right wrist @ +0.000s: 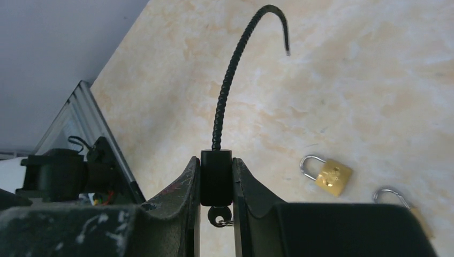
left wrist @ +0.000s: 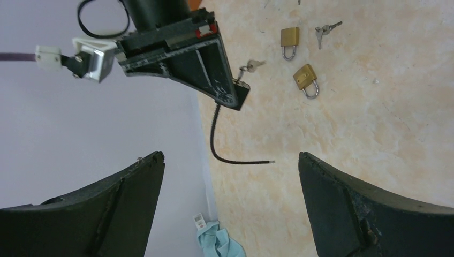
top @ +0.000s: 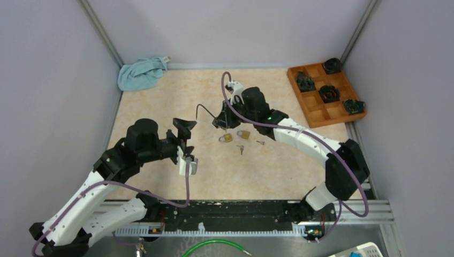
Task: Unlock with the key
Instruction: Place the lock at the center of the board.
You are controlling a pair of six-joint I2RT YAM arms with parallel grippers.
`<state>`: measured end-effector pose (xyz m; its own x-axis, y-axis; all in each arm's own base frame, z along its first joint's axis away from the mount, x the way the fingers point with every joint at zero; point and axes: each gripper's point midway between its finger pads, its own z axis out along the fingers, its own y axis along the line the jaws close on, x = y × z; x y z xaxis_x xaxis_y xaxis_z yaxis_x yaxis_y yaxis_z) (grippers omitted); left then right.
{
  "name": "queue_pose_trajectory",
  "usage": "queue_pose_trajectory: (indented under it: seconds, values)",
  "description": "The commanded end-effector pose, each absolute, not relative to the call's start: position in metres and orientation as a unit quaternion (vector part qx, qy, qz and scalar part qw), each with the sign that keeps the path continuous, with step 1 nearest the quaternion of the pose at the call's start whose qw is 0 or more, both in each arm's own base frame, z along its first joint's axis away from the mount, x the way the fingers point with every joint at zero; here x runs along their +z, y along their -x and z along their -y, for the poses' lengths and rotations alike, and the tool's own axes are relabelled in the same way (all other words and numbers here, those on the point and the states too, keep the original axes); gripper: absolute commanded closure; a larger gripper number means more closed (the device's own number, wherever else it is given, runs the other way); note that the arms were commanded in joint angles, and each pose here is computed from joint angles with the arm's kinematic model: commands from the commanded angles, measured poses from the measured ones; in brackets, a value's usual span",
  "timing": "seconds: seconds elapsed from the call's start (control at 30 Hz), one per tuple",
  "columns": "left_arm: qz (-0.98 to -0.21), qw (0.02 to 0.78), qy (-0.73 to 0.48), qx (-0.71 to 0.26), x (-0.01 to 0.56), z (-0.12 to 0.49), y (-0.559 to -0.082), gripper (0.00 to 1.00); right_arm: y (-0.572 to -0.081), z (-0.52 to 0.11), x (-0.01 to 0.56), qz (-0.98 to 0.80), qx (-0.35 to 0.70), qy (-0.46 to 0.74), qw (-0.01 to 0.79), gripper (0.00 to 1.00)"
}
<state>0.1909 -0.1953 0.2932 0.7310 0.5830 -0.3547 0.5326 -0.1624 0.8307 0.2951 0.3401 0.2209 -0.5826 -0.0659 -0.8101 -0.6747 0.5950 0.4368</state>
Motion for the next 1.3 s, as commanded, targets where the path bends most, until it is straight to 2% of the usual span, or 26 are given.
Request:
queue_pose_trajectory:
  seconds: [0.0, 0.23, 0.43, 0.47, 0.53, 0.63, 0.67, 0.73, 0.83, 0.93, 1.03, 1.17, 1.27]
  values:
    - [-0.362, 0.56, -0.745, 0.022, 0.313, 0.197, -0.189, 0.02, -0.275, -0.398, 0.256, -0.744, 0.487, 0.252, 0.382, 1.0]
    - [-0.356, 0.562, -0.746, 0.019, 0.317, 0.198, -0.188, 0.02, -0.26, -0.445, 0.212, -0.75, 0.549, 0.218, 0.298, 1.0]
    - [-0.364, 0.55, -0.751, 0.021, 0.303, 0.197, -0.19, 0.02, -0.273, -0.445, 0.151, -0.802, 0.496, 0.202, 0.264, 0.99]
    - [-0.372, 0.548, -0.749, 0.017, 0.301, 0.197, -0.191, 0.02, -0.275, -0.443, 0.14, -0.812, 0.481, 0.203, 0.26, 0.91]
    - [-0.393, 0.538, -0.746, 0.012, 0.294, 0.198, -0.195, 0.02, -0.28, -0.437, 0.127, -0.828, 0.452, 0.206, 0.262, 0.67]
    - [-0.436, 0.519, -0.735, 0.014, 0.284, 0.196, -0.206, 0.02, -0.29, -0.423, 0.124, -0.842, 0.414, 0.201, 0.282, 0.4]
    - [-0.449, 0.514, -0.73, 0.014, 0.282, 0.195, -0.209, 0.02, -0.294, -0.418, 0.126, -0.844, 0.405, 0.199, 0.289, 0.33]
    - [-0.473, 0.506, -0.721, 0.015, 0.278, 0.195, -0.216, 0.02, -0.3, -0.407, 0.134, -0.846, 0.392, 0.195, 0.304, 0.28]
    - [-0.502, 0.509, -0.699, 0.023, 0.277, 0.195, -0.227, 0.02, -0.309, -0.387, 0.148, -0.847, 0.374, 0.186, 0.328, 0.25]
    - [-0.508, 0.523, -0.683, 0.033, 0.282, 0.198, -0.238, 0.02, -0.315, -0.359, 0.165, -0.849, 0.344, 0.174, 0.36, 0.26]
    - [-0.511, 0.539, -0.668, 0.034, 0.285, 0.202, -0.244, 0.01, -0.319, -0.318, 0.166, -0.86, 0.288, 0.145, 0.395, 0.35]
    - [-0.535, 0.53, -0.658, 0.026, 0.278, 0.208, -0.254, 0.02, -0.31, -0.271, 0.141, -0.889, 0.207, 0.114, 0.391, 0.51]
    - [-0.558, 0.52, -0.646, 0.022, 0.272, 0.212, -0.263, 0.02, -0.305, -0.252, 0.122, -0.906, 0.163, 0.101, 0.378, 0.54]
